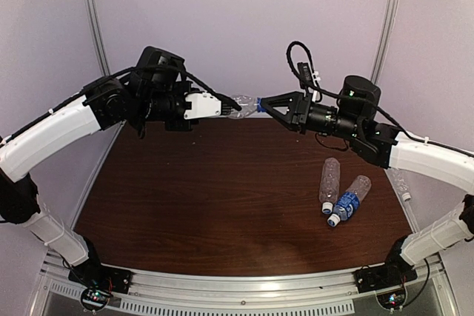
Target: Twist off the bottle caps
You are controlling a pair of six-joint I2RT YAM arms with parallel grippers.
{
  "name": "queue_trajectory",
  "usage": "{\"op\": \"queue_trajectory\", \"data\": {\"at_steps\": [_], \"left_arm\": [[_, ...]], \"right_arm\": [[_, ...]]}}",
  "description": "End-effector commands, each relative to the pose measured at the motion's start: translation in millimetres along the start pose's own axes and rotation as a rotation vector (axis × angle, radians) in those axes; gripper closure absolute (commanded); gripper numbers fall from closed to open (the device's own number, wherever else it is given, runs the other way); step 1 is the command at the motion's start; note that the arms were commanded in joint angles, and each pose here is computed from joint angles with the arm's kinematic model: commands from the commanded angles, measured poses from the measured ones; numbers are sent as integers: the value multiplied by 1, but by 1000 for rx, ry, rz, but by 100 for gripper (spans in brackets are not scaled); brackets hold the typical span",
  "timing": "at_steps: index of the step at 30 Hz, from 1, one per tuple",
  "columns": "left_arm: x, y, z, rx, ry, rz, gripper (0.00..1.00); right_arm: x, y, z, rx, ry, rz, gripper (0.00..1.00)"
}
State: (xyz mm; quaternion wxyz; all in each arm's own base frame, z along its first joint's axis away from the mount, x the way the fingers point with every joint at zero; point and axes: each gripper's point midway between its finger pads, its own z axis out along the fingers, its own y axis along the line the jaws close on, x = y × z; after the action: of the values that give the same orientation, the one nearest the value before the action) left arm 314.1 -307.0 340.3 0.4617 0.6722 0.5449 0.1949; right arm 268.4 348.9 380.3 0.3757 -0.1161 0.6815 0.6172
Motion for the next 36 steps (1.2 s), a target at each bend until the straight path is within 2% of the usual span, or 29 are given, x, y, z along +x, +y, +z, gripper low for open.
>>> {"op": "queue_trajectory", "data": {"at_steps": [1,4,8,13,18,22,24,25,26,27,28,29,33,36], "left_arm": [[-6,9,-9,-33,-35,-21,70],[-11,-13,-12,77,-75,-22,70],[-20,-56,-26,308,-158,-24,70],[-29,-90,-46,506,-235,-1,70],[-32,-102,-55,573,-263,11,71],[-33,-101,-56,568,-264,11,71],[-34,-100,-56,567,-263,8,71],[-34,-99,-56,564,-264,7,71],[-35,-97,-55,555,-264,1,71],[-35,-94,-54,545,-263,-5,71],[-36,-92,-53,535,-261,-10,71],[-37,-88,-52,519,-260,-17,71],[-38,-58,-45,393,-236,-51,71],[-32,-22,-32,202,-171,-63,71]], "right_arm": [[-8,16,0,-51,-7,-57,98],[-8,29,-6,-87,-7,-193,100],[9,44,-19,-99,54,-546,100],[52,55,-33,-127,175,-1009,100],[81,52,-48,-143,234,-1400,100],[89,45,-50,-99,277,-1575,100],[87,41,-47,-55,275,-1591,100],[85,42,-46,-40,257,-1576,91],[84,44,-45,-40,241,-1550,78],[81,48,-44,-44,218,-1517,46],[76,53,-43,-40,185,-1462,7],[69,59,-42,-25,149,-1397,1],[17,63,-47,154,-28,-1009,0],[-9,55,-49,156,-80,-681,0]]}}
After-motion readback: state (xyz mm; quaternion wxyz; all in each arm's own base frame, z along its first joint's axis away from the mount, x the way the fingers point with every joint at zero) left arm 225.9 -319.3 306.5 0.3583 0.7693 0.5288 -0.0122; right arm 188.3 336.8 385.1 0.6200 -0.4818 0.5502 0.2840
